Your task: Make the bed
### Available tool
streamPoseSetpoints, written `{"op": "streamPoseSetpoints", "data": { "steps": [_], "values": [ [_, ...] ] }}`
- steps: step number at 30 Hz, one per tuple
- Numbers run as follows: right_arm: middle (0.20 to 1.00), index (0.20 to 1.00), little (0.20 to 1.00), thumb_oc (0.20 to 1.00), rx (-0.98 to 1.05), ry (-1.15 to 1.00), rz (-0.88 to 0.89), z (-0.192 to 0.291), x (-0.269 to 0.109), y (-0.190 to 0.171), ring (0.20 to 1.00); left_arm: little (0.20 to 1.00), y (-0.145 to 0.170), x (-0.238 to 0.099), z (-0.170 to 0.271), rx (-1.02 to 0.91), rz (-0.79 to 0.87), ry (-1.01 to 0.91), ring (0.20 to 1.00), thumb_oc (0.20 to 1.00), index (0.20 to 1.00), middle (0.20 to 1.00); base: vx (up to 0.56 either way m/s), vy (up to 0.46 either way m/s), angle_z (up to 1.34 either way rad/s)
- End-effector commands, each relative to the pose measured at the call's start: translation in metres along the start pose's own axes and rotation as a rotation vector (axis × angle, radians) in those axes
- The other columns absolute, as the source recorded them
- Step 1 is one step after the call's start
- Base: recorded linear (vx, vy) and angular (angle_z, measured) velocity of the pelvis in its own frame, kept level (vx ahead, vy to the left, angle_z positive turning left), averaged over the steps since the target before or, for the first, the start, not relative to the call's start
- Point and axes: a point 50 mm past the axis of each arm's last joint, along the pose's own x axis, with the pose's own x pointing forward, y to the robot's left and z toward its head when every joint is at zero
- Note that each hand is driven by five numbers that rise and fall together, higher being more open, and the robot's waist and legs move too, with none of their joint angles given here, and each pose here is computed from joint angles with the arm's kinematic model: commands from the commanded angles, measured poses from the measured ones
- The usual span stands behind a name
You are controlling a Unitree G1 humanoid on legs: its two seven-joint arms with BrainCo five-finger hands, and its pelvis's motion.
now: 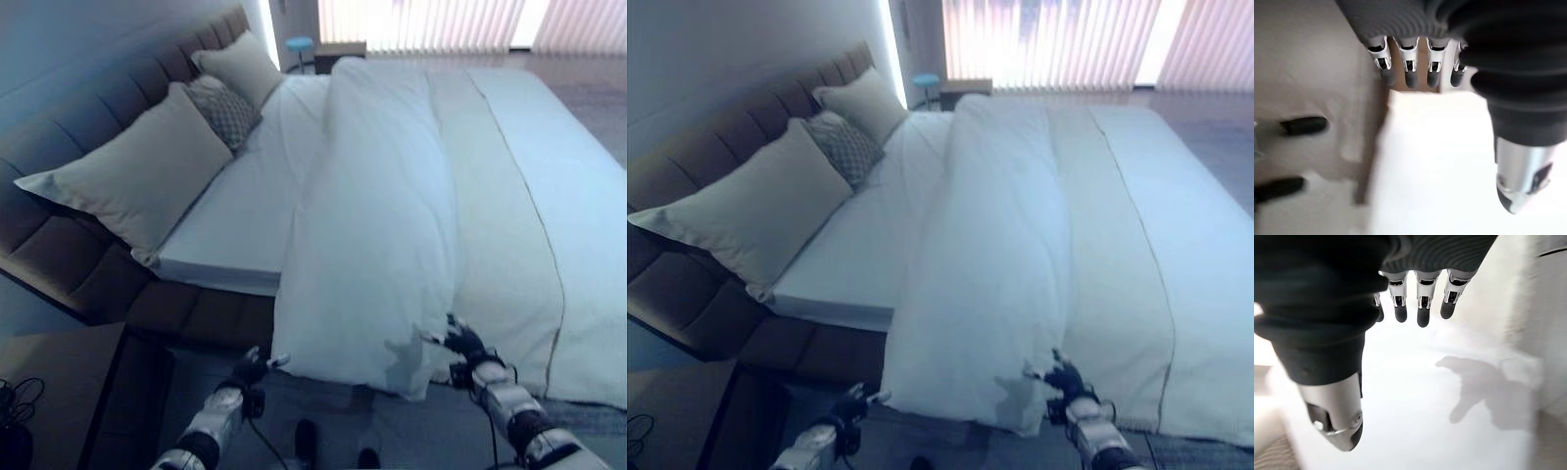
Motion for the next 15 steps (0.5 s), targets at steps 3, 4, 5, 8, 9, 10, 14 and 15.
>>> {"op": "streamPoseSetpoints", "data": {
  "steps": [3, 4, 5, 8, 9, 10, 14, 15],
  "values": [
    [1.000, 1.000, 1.000, 1.000, 0.223, -0.235, 0.137, 0.075, 0.010, 0.033, 1.000, 1.000, -0.022, 0.012, 0.091, -0.124, -0.161, -0.263, 1.000, 1.000, 1.000, 1.000, -0.05, 0.163, -1.05],
    [1.000, 1.000, 1.000, 1.000, 0.278, -0.275, 0.177, 0.092, 0.011, 0.043, 1.000, 1.000, -0.027, 0.013, 0.104, -0.156, -0.192, -0.292, 1.000, 1.000, 1.000, 1.000, -0.07, 0.134, -0.52],
    [1.000, 1.000, 1.000, 1.000, 0.326, -0.326, 0.228, 0.111, 0.010, 0.053, 1.000, 1.000, -0.030, 0.012, 0.121, -0.168, -0.229, -0.330, 1.000, 1.000, 1.000, 1.000, -0.05, 0.192, -0.34],
    [1.000, 1.000, 1.000, 1.000, 0.584, -0.513, 0.361, 0.184, 0.001, 0.065, 1.000, 1.000, -0.050, 0.006, 0.179, -0.311, -0.400, -0.453, 1.000, 1.000, 1.000, 1.000, 0.04, 0.111, -0.43],
    [1.000, 1.000, 1.000, 1.000, 0.649, -0.558, 0.397, 0.203, -0.003, 0.066, 1.000, 1.000, -0.061, 0.002, 0.194, -0.357, -0.465, -0.482, 1.000, 1.000, 1.000, 1.000, 0.05, -0.066, -0.54],
    [1.000, 1.000, 1.000, 1.000, 0.671, -0.599, 0.413, 0.218, -0.005, 0.064, 1.000, 1.000, -0.067, -0.002, 0.212, -0.365, -0.498, -0.526, 1.000, 1.000, 1.000, 1.000, 0.07, -0.092, -0.40],
    [1.000, 1.000, 1.000, 1.000, 0.723, -0.762, 0.538, 0.271, -0.029, 0.065, 1.000, 1.000, -0.108, -0.027, 0.256, -0.438, -0.705, -0.634, 1.000, 1.000, 1.000, 1.000, 0.08, -0.111, 0.42],
    [1.000, 1.000, 1.000, 1.000, 0.724, -0.777, 0.558, 0.278, -0.033, 0.066, 1.000, 1.000, -0.113, -0.032, 0.264, -0.456, -0.731, -0.646, 1.000, 1.000, 1.000, 1.000, 0.08, -0.095, 0.52]
  ]
}}
